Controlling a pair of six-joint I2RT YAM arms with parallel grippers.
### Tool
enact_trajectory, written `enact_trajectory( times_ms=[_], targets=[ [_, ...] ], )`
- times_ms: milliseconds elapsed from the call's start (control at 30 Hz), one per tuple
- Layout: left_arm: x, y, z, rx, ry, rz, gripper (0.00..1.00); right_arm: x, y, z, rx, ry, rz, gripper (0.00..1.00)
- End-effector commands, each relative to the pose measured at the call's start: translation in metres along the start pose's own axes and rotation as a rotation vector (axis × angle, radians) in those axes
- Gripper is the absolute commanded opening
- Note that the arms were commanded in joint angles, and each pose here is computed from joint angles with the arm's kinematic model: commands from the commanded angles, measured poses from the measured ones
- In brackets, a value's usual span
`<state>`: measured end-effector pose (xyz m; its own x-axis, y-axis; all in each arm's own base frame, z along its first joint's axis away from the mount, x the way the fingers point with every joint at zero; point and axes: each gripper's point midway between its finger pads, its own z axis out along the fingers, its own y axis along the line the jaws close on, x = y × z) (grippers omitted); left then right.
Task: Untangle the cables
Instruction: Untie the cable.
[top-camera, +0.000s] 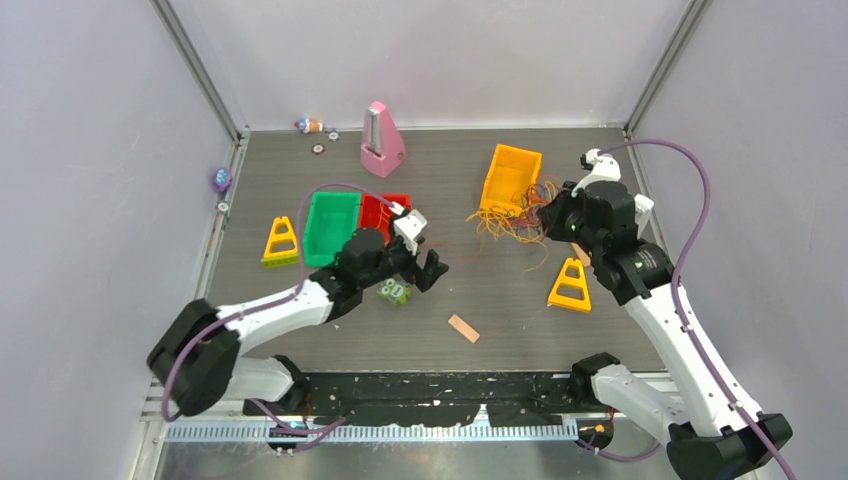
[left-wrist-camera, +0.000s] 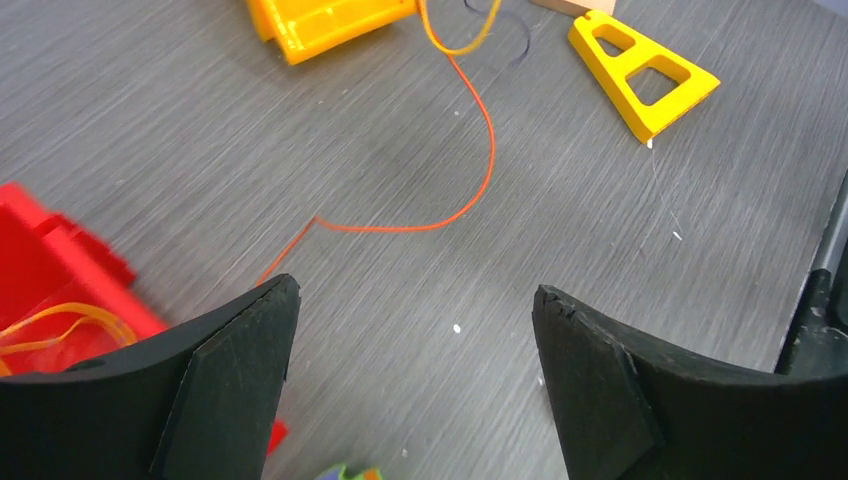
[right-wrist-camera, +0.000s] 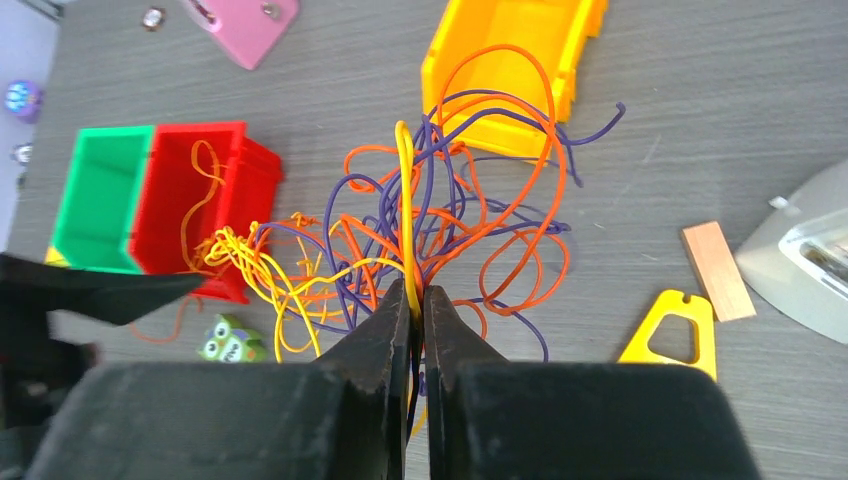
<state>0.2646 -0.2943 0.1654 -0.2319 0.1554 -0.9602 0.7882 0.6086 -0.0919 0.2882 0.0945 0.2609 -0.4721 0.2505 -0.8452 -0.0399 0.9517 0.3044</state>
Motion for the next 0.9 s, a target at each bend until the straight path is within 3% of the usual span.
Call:
enact_trajectory(
  times_ms=[0,267,433,733,867],
  targets=[
    [-0.057,-0.016,0.032,0.076,-0.253,0.097,0.89,-0.029,0.027,-0.017,-0.114,-0.052,0.034,0.06],
    [-0.070,-0.025,0.075,0.153,-0.345,0.016,0.91,-0.038,0.040,-0.023,-0.167,-0.068,0.065,0.06],
    [-0.064,-0.029,0.100,0.195,-0.311,-0.009,0.90,-0.038,0.045,-0.022,-0.191,-0.062,0.074,0.06],
    [-0.037,-0.025,0.119,0.186,-0.287,-0.114,0.72,-0.049,0.035,-0.023,-0.131,-0.108,0.082,0.06],
    [-0.029,-0.022,0.114,0.166,-0.299,-0.120,0.71,-0.054,0.031,-0.026,-0.111,-0.134,0.086,0.06]
  ],
)
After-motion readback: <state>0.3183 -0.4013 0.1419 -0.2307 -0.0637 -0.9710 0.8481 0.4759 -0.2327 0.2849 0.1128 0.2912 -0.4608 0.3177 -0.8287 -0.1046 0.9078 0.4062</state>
